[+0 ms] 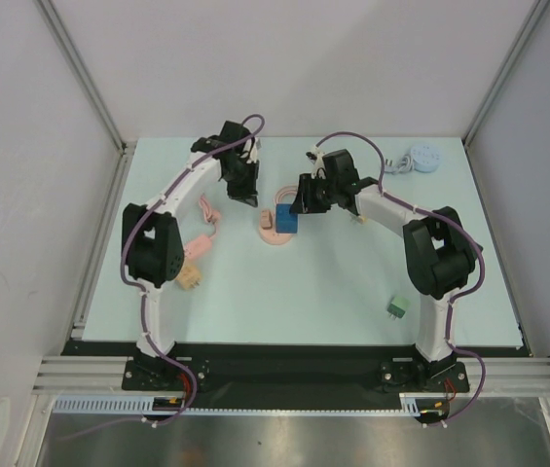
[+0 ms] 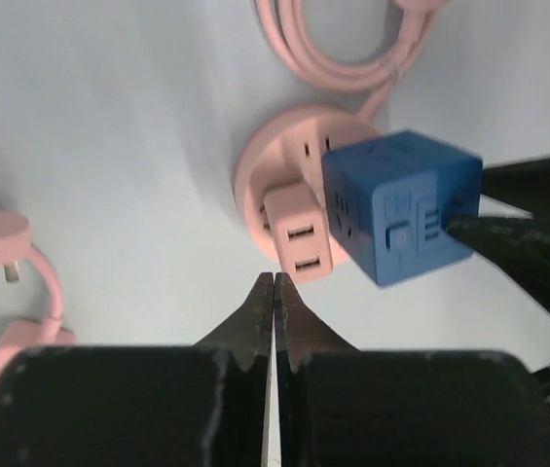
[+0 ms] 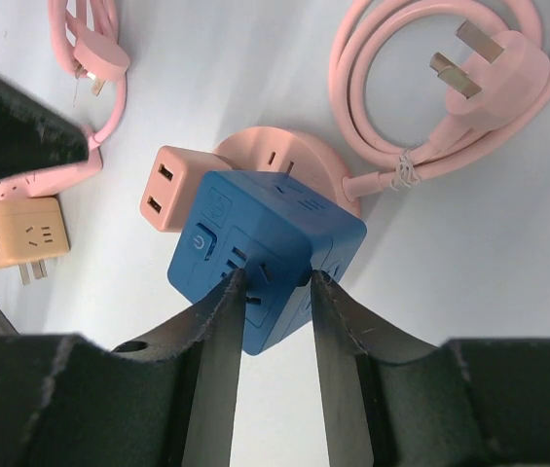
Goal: Insert the plug
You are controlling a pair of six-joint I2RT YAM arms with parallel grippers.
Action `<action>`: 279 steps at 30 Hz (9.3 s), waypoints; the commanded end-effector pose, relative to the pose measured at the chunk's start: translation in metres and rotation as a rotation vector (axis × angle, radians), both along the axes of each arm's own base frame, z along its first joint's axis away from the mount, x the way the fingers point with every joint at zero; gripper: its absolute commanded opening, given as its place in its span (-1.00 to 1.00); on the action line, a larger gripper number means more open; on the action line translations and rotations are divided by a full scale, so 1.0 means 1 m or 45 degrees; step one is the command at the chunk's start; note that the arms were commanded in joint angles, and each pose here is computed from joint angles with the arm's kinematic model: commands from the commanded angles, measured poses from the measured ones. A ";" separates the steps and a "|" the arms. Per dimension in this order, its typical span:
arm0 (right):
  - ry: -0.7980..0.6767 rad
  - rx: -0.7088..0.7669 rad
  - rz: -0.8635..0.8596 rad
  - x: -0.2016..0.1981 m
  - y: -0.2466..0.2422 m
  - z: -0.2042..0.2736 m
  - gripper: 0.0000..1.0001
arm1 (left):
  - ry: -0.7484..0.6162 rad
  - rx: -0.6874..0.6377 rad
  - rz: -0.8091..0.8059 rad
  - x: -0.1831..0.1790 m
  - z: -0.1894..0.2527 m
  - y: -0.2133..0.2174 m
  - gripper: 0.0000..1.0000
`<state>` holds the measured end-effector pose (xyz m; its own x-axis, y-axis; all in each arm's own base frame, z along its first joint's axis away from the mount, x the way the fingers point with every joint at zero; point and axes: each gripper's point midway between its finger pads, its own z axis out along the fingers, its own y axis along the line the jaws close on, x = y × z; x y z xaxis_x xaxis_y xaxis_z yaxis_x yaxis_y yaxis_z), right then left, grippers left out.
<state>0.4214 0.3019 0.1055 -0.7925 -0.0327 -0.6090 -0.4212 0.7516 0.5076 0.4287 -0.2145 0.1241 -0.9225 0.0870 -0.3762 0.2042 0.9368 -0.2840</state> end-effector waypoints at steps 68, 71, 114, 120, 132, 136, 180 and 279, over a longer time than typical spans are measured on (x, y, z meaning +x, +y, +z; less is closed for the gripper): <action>-0.065 -0.025 0.024 0.003 0.003 0.022 -0.28 | 0.085 0.065 0.063 -0.058 -0.118 0.024 -0.99; -0.068 -0.028 0.023 0.004 0.002 0.022 -0.28 | 0.073 0.034 0.061 -0.056 -0.114 0.022 -0.99; -0.080 -0.027 0.024 0.009 0.007 0.036 -0.28 | -0.159 -0.139 -0.063 -0.010 -0.016 -0.018 -0.87; -0.114 -0.031 -0.002 0.010 0.006 0.055 -0.24 | -0.230 -0.091 -0.030 0.001 0.014 -0.008 -0.67; -0.152 -0.190 -0.383 0.010 -0.084 0.102 0.99 | -0.508 -0.186 -0.122 -0.046 0.111 0.004 0.98; -0.161 -0.341 -0.814 0.024 -0.173 0.112 0.99 | -0.646 -0.241 -0.199 -0.088 0.147 0.006 1.00; -0.421 0.280 -0.936 0.198 -0.296 0.082 -1.00 | -0.655 -0.364 -0.303 -0.136 0.102 0.015 0.99; 0.173 -0.138 -0.387 0.040 -0.178 -0.036 -0.50 | -0.715 -0.255 -0.529 -0.076 0.098 -0.147 0.26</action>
<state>0.4704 0.1094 0.0491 -0.8550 0.1360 -0.5004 -0.0899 0.9115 0.4014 0.3350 -0.3452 0.2170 -0.5640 0.2383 -0.7906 0.6623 0.7025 -0.2607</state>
